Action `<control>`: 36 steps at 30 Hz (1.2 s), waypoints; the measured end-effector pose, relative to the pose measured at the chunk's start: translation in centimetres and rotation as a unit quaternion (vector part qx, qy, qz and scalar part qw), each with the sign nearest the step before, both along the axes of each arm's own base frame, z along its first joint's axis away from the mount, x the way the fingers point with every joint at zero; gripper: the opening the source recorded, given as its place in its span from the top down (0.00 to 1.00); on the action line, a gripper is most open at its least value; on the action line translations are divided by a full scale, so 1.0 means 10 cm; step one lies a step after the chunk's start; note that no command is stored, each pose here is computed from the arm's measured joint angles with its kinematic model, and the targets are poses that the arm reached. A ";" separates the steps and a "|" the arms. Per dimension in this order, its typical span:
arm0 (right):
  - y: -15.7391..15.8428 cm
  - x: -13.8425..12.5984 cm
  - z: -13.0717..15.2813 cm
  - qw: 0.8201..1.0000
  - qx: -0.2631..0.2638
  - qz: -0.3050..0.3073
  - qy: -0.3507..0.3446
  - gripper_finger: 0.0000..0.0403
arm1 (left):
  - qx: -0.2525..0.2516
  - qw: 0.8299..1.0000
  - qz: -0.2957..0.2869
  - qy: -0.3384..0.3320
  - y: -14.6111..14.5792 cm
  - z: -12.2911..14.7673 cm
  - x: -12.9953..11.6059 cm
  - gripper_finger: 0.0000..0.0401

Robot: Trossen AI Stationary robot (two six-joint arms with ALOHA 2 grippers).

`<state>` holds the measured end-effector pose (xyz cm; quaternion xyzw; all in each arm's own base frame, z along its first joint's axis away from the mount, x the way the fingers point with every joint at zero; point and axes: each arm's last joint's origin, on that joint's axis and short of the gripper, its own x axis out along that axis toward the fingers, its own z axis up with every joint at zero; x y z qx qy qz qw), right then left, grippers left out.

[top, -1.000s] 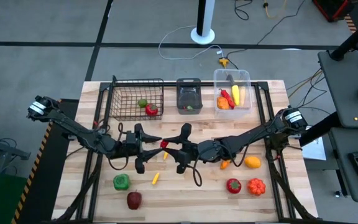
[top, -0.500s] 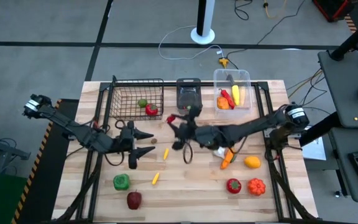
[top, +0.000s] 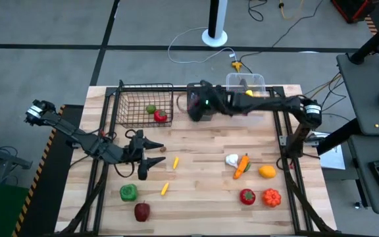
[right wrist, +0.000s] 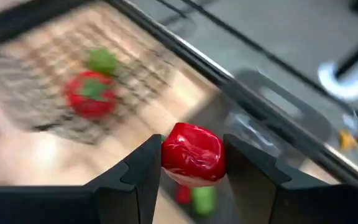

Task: Sort produce into baskets
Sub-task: Put the red bell pepper into the black bin

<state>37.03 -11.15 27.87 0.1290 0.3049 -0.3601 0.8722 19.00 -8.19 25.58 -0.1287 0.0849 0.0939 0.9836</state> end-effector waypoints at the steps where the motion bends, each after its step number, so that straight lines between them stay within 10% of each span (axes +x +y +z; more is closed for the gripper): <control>1: -0.11 -0.04 -0.01 1.000 0.015 -0.011 0.002 0.61 | 0.000 1.000 0.000 0.000 0.00 0.00 0.00 0.39; 14: -0.96 -0.12 -0.16 0.989 0.146 -0.021 0.017 0.61 | 0.000 1.000 0.002 -0.002 0.00 0.00 0.00 0.39; 36: -1.26 0.35 -0.39 0.978 0.122 0.006 0.167 0.52 | 0.011 1.000 0.001 0.010 0.01 -0.02 0.00 0.39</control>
